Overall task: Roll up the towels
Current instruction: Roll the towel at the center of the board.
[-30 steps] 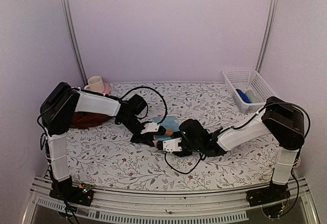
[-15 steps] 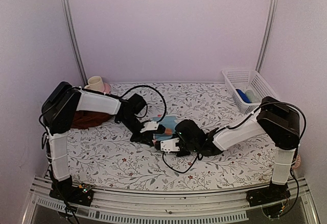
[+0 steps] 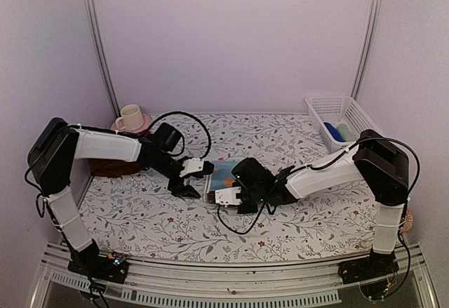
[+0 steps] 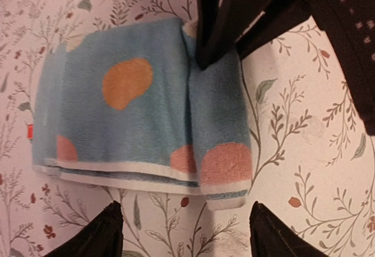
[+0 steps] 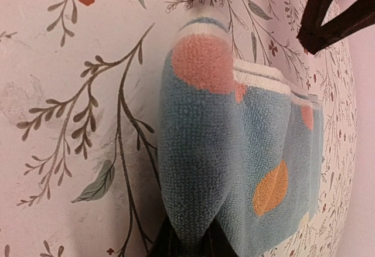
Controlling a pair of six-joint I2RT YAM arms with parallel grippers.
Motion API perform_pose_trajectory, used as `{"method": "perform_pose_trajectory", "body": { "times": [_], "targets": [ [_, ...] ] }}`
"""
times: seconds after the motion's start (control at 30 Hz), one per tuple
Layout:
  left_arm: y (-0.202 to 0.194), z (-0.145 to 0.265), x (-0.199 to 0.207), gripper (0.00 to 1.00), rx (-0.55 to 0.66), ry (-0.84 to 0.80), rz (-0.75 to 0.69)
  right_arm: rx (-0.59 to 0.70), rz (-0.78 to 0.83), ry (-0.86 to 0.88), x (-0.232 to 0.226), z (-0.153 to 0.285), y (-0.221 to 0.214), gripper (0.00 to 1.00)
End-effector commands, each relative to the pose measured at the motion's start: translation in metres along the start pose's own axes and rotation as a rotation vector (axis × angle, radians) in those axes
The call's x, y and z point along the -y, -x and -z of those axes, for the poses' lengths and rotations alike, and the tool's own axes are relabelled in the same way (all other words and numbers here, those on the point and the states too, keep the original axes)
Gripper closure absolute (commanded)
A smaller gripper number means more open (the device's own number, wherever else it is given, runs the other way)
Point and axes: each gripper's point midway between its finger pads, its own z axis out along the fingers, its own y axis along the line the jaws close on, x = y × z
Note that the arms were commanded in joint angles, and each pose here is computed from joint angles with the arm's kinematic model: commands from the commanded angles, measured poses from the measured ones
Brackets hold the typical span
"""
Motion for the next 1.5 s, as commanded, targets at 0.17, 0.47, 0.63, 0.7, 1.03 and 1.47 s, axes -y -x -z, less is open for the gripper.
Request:
{"method": "perform_pose_trajectory", "body": {
  "times": [0.17,0.47,0.63,0.7,1.03,1.47],
  "targets": [
    [0.015,0.045,-0.026,0.23,0.151,0.370,-0.145,-0.005,-0.134,0.269,-0.032,0.001,0.005,0.90],
    [0.001,0.051,-0.004,0.28,0.183,0.494,-0.290,0.011,-0.338,0.444,-0.023,0.001,0.006,0.89],
    [0.001,0.053,0.003,0.31,0.187,0.541,-0.381,-0.008,-0.419,0.524,-0.023,-0.002,-0.002,0.88],
    [0.000,0.051,0.008,0.32,0.176,0.567,-0.426,-0.001,-0.455,0.567,-0.023,-0.002,-0.003,0.88],
    [0.003,0.029,0.025,0.35,0.130,0.605,-0.584,-0.001,-0.634,0.723,-0.015,-0.003,-0.018,0.86],
    [0.009,-0.002,0.026,0.37,0.075,0.612,-0.687,-0.009,-0.736,0.814,-0.006,-0.010,-0.025,0.83]
  ]
}}
